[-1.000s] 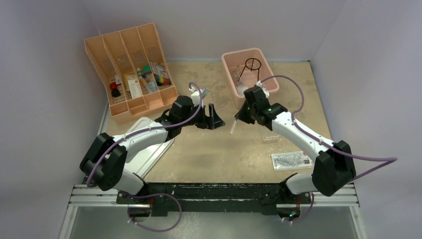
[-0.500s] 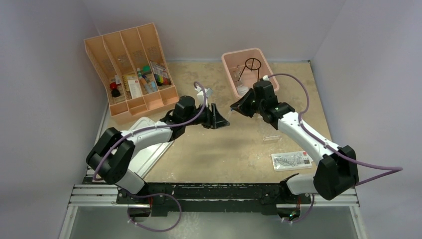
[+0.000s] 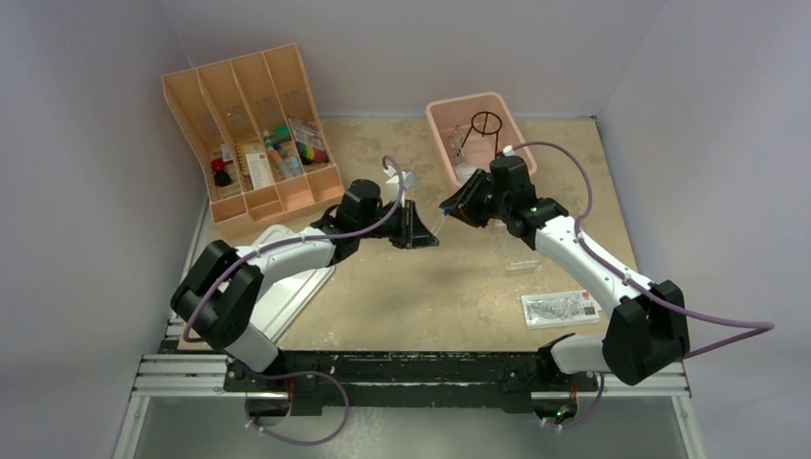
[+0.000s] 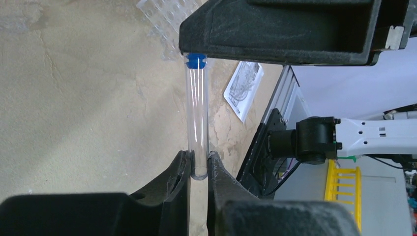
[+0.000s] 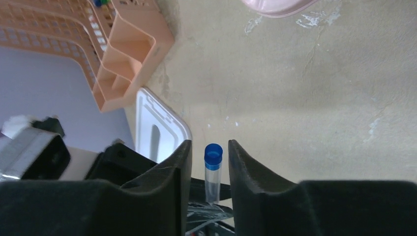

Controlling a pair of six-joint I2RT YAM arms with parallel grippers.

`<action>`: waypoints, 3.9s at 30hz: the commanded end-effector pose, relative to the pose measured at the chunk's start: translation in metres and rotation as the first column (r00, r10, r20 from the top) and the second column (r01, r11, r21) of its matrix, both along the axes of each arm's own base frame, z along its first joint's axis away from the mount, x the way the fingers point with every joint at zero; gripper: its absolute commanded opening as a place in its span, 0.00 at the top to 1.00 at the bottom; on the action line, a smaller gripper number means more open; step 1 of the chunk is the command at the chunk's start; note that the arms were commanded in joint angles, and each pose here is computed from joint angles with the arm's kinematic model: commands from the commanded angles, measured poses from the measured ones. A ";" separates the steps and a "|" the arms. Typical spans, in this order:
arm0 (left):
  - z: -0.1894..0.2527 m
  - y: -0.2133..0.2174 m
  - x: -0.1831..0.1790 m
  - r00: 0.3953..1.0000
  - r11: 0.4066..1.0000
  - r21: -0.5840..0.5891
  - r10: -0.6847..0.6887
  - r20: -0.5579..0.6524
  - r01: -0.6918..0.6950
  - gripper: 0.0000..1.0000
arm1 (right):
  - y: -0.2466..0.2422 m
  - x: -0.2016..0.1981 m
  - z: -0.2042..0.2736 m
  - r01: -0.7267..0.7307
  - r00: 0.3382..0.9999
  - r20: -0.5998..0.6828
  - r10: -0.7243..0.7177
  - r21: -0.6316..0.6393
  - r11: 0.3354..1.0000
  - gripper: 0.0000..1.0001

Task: Organize the chemistry lab equipment

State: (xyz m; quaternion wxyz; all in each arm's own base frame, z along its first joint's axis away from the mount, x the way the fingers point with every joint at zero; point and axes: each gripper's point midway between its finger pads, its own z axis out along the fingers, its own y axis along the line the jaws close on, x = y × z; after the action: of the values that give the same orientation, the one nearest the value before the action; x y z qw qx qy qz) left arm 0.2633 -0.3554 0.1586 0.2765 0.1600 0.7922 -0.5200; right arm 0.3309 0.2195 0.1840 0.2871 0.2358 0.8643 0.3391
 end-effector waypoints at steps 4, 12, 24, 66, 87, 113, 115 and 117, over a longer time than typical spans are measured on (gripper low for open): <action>0.040 0.007 -0.012 0.972 0.991 0.057 -0.129 0.196 0.121 1.00 | 0.006 -0.018 0.024 -0.217 0.972 0.087 0.217 -0.012 0.976 0.46; 0.049 0.014 -0.025 0.948 0.977 0.101 -0.208 0.243 0.188 1.00 | 0.017 -0.030 0.029 -0.314 0.949 0.053 0.311 0.036 0.949 0.47; 0.046 0.020 -0.032 0.940 0.967 0.136 -0.244 0.239 0.217 1.00 | 0.025 -0.056 0.044 -0.435 0.900 0.081 0.428 0.123 0.892 0.58; 0.023 0.052 0.025 0.978 0.969 0.213 0.088 0.191 -0.129 0.37 | -0.193 -0.022 0.017 0.263 0.963 0.243 -0.115 -0.766 0.587 0.87; 0.023 0.054 0.020 0.982 0.968 0.223 0.082 0.167 -0.119 0.37 | -0.220 0.008 -0.029 0.459 0.887 0.325 -0.329 -0.704 0.542 0.86; 0.016 0.055 0.019 0.986 0.963 0.243 0.080 0.145 -0.114 0.37 | -0.224 0.039 -0.061 0.458 0.889 0.314 -0.334 -0.653 0.603 0.85; 0.016 0.056 0.019 0.986 0.963 0.245 0.080 0.146 -0.115 0.37 | -0.223 0.039 -0.062 0.453 0.891 0.309 -0.332 -0.655 0.605 0.85; 0.017 0.056 0.020 0.985 0.962 0.247 0.082 0.149 -0.118 0.37 | -0.223 0.039 -0.063 0.449 0.893 0.306 -0.329 -0.655 0.608 0.85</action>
State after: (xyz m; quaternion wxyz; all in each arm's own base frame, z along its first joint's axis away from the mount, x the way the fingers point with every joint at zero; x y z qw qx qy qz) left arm 0.2763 -0.2963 0.1597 0.3142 0.1897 0.8497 -0.3785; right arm 0.3650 -0.0034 0.1178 0.4766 0.2576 0.8364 -0.0829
